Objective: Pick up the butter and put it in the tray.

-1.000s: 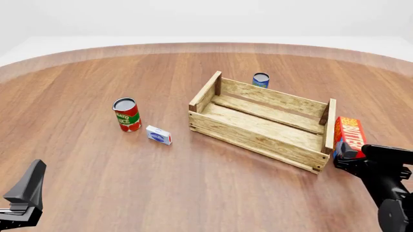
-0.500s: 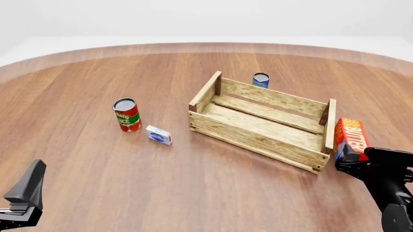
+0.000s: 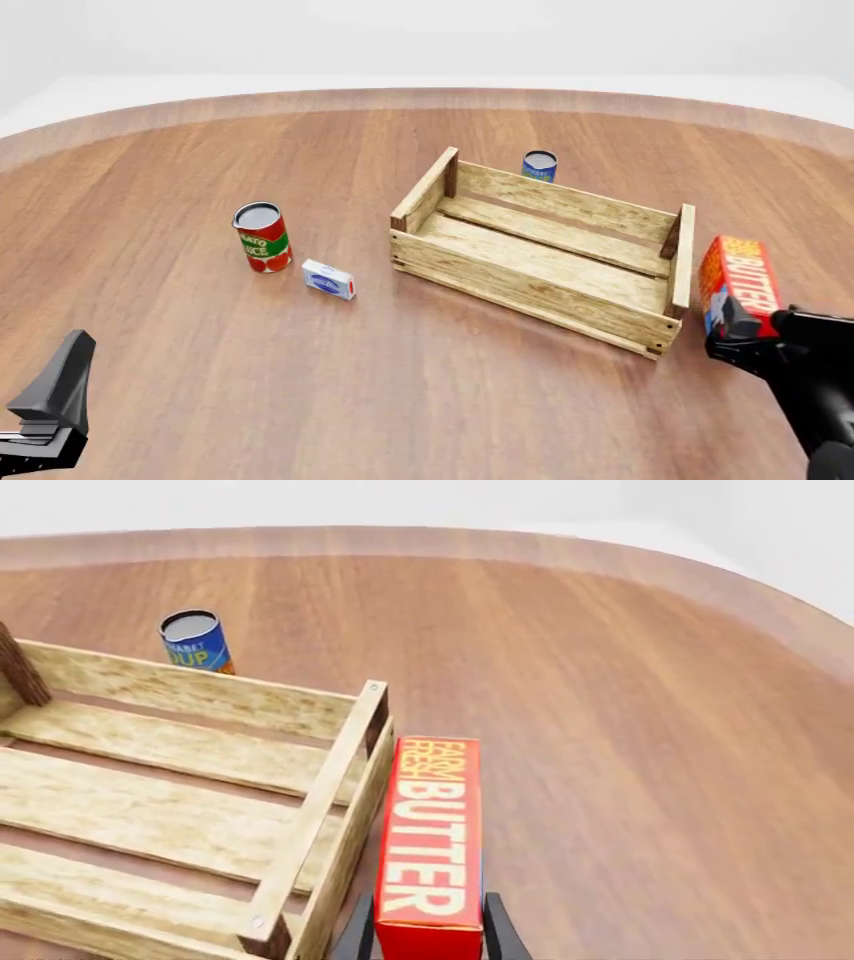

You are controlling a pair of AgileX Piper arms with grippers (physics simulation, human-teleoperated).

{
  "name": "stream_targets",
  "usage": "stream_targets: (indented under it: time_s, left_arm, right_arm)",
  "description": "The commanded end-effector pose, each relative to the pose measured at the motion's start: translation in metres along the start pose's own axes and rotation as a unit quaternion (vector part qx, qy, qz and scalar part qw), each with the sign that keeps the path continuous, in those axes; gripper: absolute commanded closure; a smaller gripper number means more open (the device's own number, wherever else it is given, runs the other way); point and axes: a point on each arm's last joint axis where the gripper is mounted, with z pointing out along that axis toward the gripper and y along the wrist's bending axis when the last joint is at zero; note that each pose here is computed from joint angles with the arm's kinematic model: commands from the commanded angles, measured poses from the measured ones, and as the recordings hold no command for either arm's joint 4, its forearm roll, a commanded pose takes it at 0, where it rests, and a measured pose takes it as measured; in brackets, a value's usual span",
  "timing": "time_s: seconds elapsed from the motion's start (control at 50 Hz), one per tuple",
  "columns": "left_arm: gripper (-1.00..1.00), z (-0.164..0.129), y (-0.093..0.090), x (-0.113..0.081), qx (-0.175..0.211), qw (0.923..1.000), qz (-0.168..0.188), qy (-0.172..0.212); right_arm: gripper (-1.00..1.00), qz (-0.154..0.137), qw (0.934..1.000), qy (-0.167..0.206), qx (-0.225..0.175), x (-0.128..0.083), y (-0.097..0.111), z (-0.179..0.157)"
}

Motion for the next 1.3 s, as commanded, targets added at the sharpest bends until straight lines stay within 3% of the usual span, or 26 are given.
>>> stream_targets:
  time_s: [0.02, 0.76, 1.3]
  left_arm:
    - [-1.0, 0.0, 0.0, 0.0, 0.0, 1.0, 0.0, 0.0]
    - [-1.0, 0.0, 0.0, 0.0, 0.0, 1.0, 0.0, 0.0]
    - [-1.0, 0.0, 0.0, 0.0, 0.0, 1.0, 0.0, 0.0]
  right_arm:
    - [1.0, 0.007, 0.9996, -0.027, 0.001, -0.009, 0.0, -0.01]
    - [1.0, -0.001, 0.997, -0.077, -0.005, -0.023, 0.002, -0.035]
    - [1.0, -0.024, 0.9918, -0.117, -0.044, -0.058, 0.011, -0.08]
